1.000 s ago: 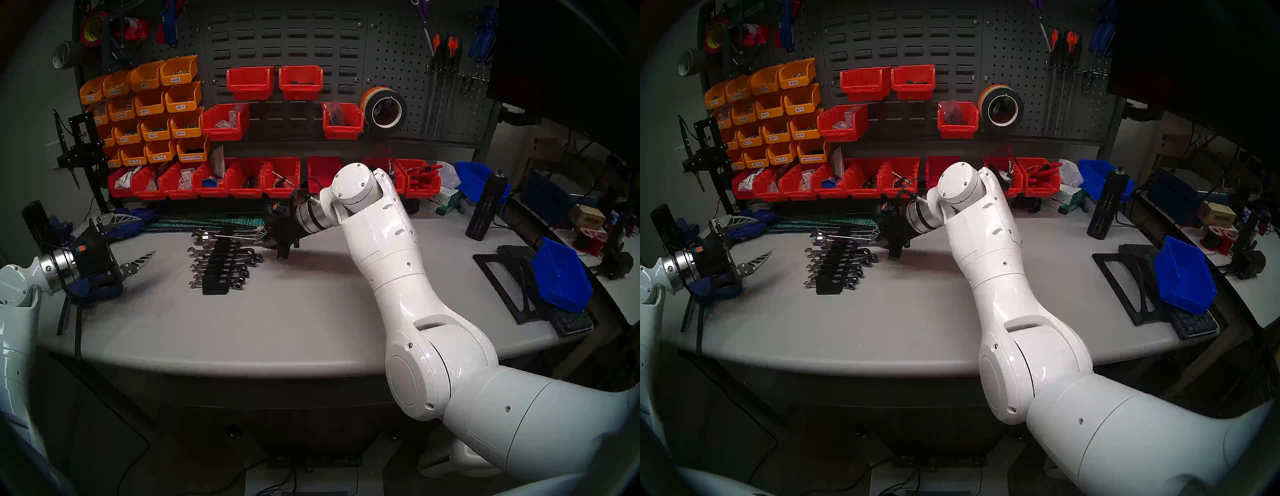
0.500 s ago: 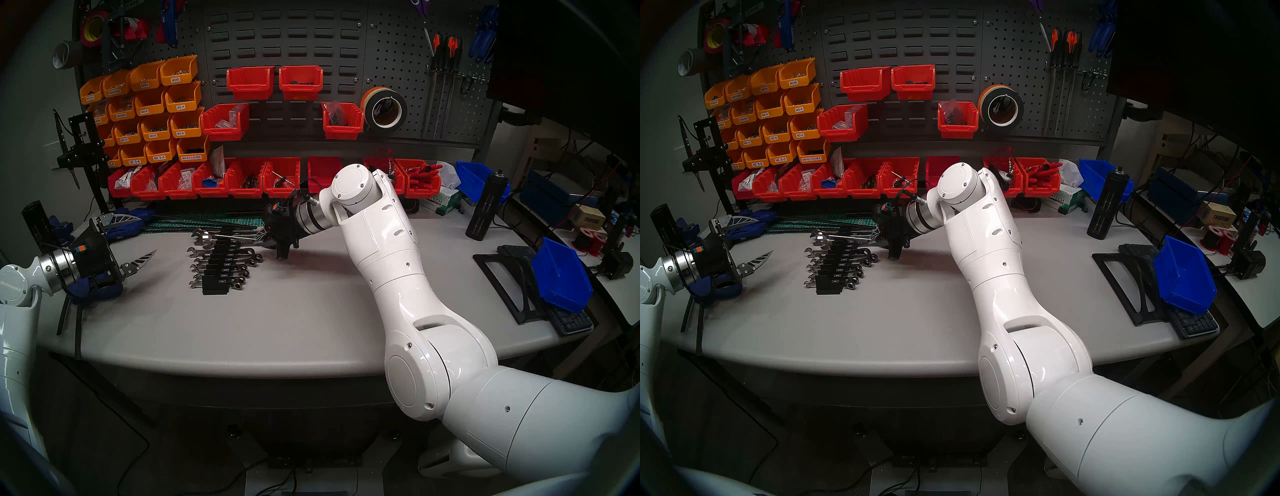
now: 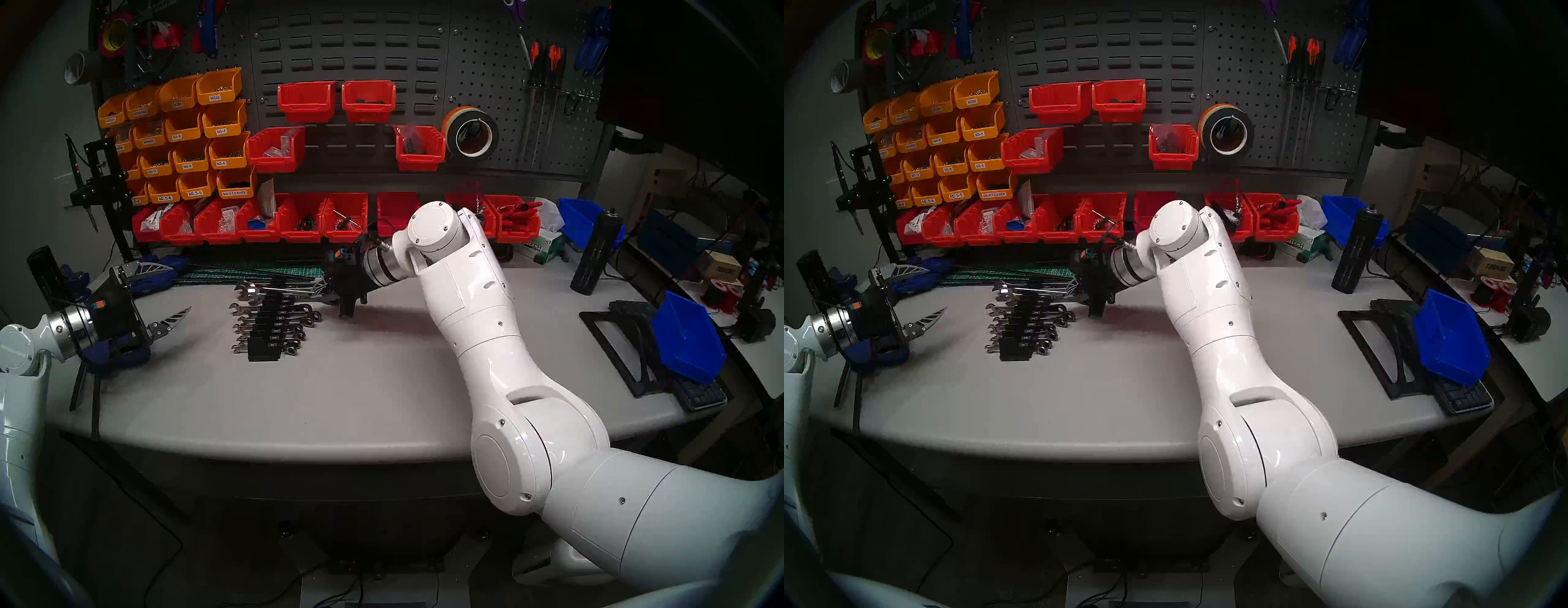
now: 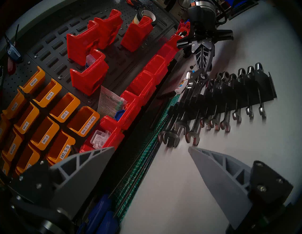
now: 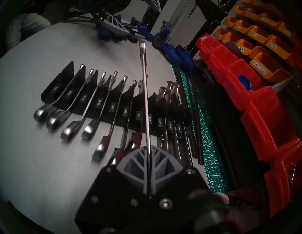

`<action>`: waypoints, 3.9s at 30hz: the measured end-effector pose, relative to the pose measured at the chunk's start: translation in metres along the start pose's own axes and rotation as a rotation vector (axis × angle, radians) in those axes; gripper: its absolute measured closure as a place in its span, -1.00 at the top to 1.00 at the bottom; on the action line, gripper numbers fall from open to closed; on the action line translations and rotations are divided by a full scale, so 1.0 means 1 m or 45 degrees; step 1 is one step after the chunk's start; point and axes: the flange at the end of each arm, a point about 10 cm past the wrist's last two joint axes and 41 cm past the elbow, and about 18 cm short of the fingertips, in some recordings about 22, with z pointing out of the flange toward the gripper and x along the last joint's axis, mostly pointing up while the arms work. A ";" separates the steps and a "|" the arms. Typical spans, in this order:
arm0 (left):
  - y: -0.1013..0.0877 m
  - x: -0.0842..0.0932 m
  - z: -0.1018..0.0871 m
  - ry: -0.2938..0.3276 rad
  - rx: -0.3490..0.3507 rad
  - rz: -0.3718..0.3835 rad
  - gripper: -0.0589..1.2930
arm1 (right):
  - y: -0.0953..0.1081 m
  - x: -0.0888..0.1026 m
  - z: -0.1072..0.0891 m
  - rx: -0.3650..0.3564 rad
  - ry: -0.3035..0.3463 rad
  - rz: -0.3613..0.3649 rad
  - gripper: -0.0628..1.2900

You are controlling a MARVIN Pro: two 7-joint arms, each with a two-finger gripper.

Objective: Put the wrenches on the table into the correct slot in the case

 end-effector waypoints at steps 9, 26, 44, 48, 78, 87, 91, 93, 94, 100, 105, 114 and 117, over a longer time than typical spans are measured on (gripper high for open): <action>0.000 0.000 0.000 0.000 0.000 0.000 0.91 | 0.004 0.004 0.010 0.062 -0.031 -0.073 -0.96; 0.000 0.000 0.000 0.000 0.000 0.000 0.91 | 0.023 0.011 0.012 0.058 -0.044 -0.156 -0.96; 0.000 0.000 0.000 0.000 0.000 0.000 0.91 | 0.030 0.012 0.011 0.110 -0.072 -0.214 -0.96; 0.000 0.000 0.000 0.000 0.000 0.000 0.91 | 0.030 0.011 0.011 0.130 -0.075 -0.221 -0.96; 0.001 -0.001 0.000 -0.005 -0.005 0.003 0.91 | 0.045 0.092 0.078 0.078 -0.139 -0.145 -0.96; 0.001 -0.001 0.000 -0.005 -0.005 0.003 0.91 | 0.052 0.089 0.077 0.054 -0.172 -0.119 -0.96; 0.001 -0.001 0.000 -0.005 -0.004 0.003 0.91 | 0.057 0.090 0.075 0.039 -0.183 -0.119 -0.96; 0.001 -0.001 0.000 -0.005 -0.004 0.003 0.91 | 0.058 0.090 0.074 0.034 -0.185 -0.121 -0.96; 0.001 -0.001 0.000 -0.005 -0.004 0.003 0.91 | 0.059 0.091 0.074 0.032 -0.186 -0.122 -0.96; 0.001 -0.001 0.000 -0.005 -0.004 0.003 0.91 | 0.063 0.092 0.071 0.018 -0.195 -0.131 -0.96; 0.001 -0.001 0.000 -0.005 -0.004 0.003 0.91 | 0.063 0.088 0.073 0.021 -0.206 -0.127 -0.96; 0.001 -0.001 0.000 -0.004 -0.004 0.003 0.91 | 0.062 0.083 0.074 0.036 -0.220 -0.120 -0.96; 0.001 -0.001 0.000 -0.004 -0.004 0.003 0.91 | 0.063 0.083 0.073 0.036 -0.222 -0.122 -0.96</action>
